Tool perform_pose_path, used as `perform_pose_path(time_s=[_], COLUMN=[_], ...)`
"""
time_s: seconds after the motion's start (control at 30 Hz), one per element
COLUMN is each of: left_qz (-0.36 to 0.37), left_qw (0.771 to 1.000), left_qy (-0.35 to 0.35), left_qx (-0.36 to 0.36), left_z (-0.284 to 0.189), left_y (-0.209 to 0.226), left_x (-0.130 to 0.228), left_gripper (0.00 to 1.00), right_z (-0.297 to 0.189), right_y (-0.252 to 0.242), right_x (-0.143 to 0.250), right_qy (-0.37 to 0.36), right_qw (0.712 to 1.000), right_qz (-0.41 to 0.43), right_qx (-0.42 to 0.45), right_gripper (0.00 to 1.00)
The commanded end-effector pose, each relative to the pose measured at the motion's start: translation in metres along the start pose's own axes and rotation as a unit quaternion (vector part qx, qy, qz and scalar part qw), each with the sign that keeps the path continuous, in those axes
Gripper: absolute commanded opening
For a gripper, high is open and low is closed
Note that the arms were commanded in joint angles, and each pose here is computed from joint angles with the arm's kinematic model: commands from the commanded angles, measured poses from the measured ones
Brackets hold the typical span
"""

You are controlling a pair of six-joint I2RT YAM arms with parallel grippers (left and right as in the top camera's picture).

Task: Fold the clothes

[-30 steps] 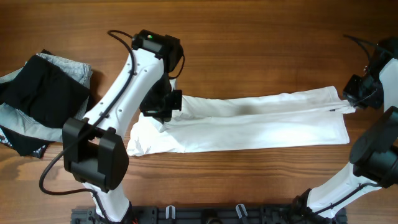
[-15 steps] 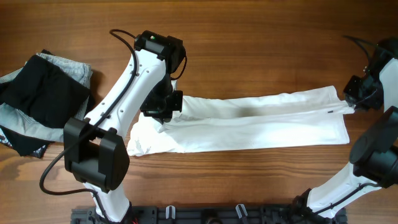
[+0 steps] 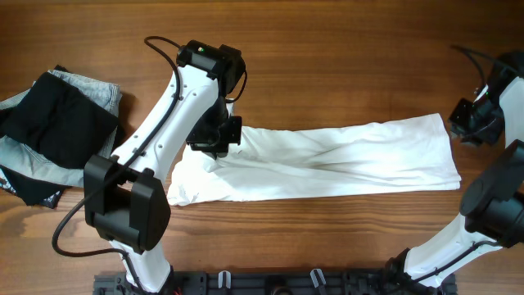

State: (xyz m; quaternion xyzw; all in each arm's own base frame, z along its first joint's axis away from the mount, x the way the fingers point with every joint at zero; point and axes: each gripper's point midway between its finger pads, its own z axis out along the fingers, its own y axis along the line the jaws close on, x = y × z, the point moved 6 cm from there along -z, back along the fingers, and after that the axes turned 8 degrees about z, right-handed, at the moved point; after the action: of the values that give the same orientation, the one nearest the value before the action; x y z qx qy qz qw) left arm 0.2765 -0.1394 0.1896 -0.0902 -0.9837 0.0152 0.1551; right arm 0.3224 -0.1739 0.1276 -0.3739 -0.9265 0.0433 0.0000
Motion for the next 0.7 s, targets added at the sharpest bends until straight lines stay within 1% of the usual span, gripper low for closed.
perform_pose_path(time_s=[0.0,0.07,0.2,0.3,0.37,0.5,0.67], left_qz=[0.000,0.000,0.000,0.000,0.004,0.009,0.007], left_qw=[1.000,1.000,1.000,0.999,0.998,0.991,0.983], left_qy=[-0.020,-0.023,-0.021,-0.038,-0.069,-0.133,-0.180], left_qx=[-0.001,0.000,0.000,-0.003,0.002,0.006,-0.024], left_z=[-0.003,0.000,0.015,0.028,0.035,0.030,0.025], left_y=[0.000,0.000,0.001,0.002,0.001,-0.002,0.003], left_x=[-0.001,-0.003,-0.007,-0.016,-0.029,-0.052,-0.068], left_gripper=[0.08,0.08,0.08,0.04,0.04,0.04,0.04], right_z=[0.013,0.028,0.039,0.040,0.040,0.040,0.040], right_y=[0.004,0.003,0.003,0.003,0.003,0.003,0.003], right_x=[0.016,0.025,0.031,0.031,0.031,0.030,0.031], right_qy=[0.027,0.038,0.044,0.043,0.043,0.043,0.043], right_qw=[0.999,0.999,0.999,0.999,0.999,0.999,0.999], right_qz=[-0.001,-0.001,0.005,0.007,0.007,0.007,0.007], right_qx=[-0.025,-0.025,-0.025,-0.027,-0.027,-0.027,-0.027], right_gripper=[0.21,0.21,0.22,0.22,0.22,0.22,0.22])
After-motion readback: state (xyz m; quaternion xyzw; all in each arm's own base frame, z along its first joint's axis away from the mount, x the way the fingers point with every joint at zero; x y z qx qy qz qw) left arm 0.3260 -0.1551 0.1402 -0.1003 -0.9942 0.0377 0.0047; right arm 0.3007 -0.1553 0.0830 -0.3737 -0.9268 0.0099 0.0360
